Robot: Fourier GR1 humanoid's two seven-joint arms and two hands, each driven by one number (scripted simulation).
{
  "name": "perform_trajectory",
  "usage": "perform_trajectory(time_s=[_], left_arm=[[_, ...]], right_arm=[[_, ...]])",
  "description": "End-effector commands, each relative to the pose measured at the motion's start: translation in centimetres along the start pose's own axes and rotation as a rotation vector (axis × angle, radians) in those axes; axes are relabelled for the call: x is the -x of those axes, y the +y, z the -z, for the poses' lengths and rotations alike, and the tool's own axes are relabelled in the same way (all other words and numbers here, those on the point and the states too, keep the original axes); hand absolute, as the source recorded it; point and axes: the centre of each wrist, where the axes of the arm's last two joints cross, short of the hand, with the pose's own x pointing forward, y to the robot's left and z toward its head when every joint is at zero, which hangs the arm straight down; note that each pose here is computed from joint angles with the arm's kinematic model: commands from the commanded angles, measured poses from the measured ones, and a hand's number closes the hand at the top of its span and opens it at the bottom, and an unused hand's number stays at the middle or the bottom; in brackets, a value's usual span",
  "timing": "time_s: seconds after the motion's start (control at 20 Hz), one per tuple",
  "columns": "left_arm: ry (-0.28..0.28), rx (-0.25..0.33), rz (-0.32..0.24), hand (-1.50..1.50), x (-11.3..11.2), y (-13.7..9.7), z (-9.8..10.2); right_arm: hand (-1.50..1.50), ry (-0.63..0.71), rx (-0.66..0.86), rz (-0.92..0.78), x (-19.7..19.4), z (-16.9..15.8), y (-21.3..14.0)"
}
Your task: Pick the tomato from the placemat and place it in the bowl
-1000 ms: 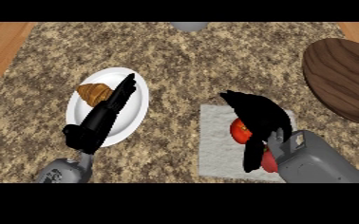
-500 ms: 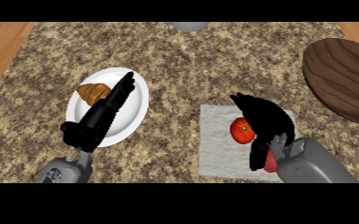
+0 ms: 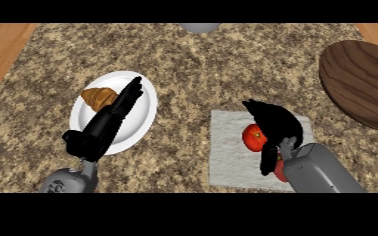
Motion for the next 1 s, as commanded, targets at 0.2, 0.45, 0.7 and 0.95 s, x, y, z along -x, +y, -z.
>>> perform_trajectory(time_s=[0.2, 0.45, 0.7, 0.95], left_arm=[[0.007, 0.013, 0.007, 0.0, 0.8, -0.6, -0.5], [0.009, 0.011, -0.006, 0.0, -0.8, -0.1, -0.6], [0.006, -0.017, 0.005, 0.0, -1.6, -0.1, -1.5], [0.011, -0.009, -0.011, 0.0, 0.4, -0.9, -0.1]], right_arm=[[1.5, -0.11, 0.069, 0.021, 1.1, 0.4, 0.7], [1.5, -0.127, 0.112, 0.014, 0.8, 3.2, -0.6], [1.5, -0.138, 0.159, -0.004, 2.2, 2.2, 0.4], [1.5, -0.238, 0.166, -0.092, 11.1, -0.8, -0.3]])
